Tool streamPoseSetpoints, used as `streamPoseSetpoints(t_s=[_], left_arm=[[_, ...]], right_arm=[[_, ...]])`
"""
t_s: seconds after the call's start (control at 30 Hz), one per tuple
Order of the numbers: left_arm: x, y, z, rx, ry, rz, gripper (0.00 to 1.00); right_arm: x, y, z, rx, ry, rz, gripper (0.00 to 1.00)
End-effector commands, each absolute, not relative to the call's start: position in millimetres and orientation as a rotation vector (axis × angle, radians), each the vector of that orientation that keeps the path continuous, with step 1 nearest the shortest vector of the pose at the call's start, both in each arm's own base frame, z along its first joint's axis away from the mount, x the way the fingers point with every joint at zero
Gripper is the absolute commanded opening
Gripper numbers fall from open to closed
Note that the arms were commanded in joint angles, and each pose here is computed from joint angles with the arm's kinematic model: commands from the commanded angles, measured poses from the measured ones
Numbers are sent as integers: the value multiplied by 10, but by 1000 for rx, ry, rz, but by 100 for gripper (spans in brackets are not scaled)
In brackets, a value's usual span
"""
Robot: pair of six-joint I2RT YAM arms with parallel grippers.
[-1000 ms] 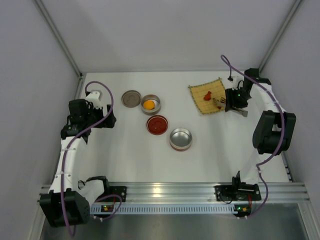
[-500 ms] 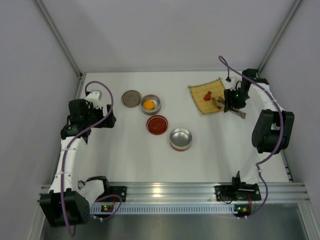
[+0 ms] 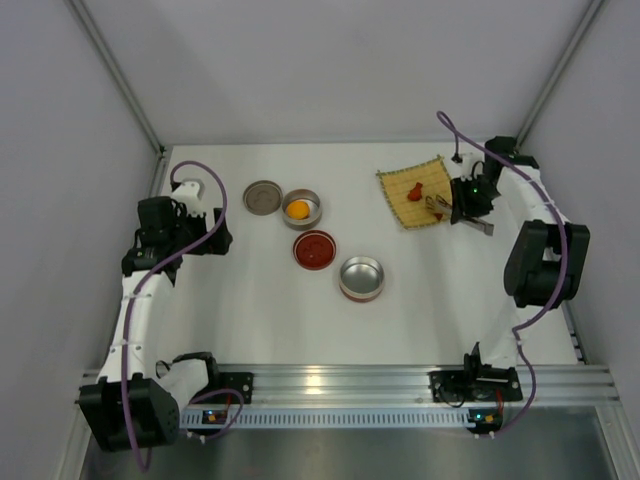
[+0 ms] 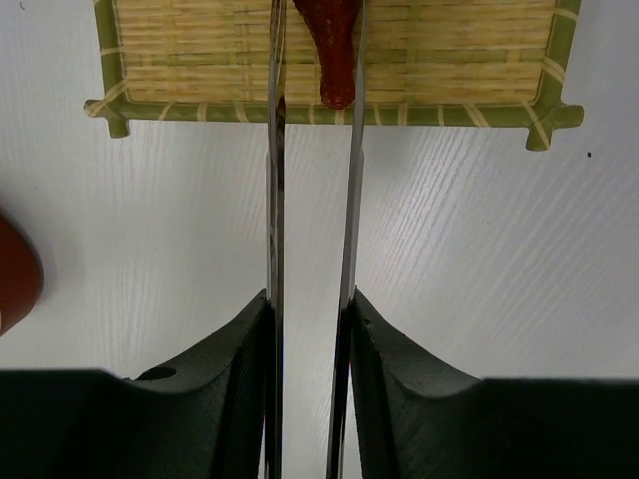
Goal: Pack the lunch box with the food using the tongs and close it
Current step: Pick up the fake food from the plate, then place the fake food in the packing box.
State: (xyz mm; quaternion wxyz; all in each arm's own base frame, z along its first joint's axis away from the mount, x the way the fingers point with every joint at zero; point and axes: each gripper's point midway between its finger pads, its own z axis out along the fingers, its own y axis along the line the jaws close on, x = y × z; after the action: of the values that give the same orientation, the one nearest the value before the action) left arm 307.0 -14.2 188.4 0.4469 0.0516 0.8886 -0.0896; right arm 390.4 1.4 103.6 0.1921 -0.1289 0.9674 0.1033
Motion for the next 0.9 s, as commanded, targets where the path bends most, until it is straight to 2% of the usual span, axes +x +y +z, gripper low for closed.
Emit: streamPoseSetpoints(t_s=[0.0,0.23,0.63,0.87], left_arm=[[3174,-130,2133,134,2128,-209,99],[3171,-126,2134,131,2129,-207,98],[3131,-109,2104,138,2139,-189,98],[3097,-68,2138,149,2131,-155,98]], right_arm=[[4005,109,1636,-427,2553,280,24],[3738,480,2132,-486,2464,437,23],[2976,1462,2323,-819,2342,586,18],[2527,1495,2351,-981,2331,617,16]])
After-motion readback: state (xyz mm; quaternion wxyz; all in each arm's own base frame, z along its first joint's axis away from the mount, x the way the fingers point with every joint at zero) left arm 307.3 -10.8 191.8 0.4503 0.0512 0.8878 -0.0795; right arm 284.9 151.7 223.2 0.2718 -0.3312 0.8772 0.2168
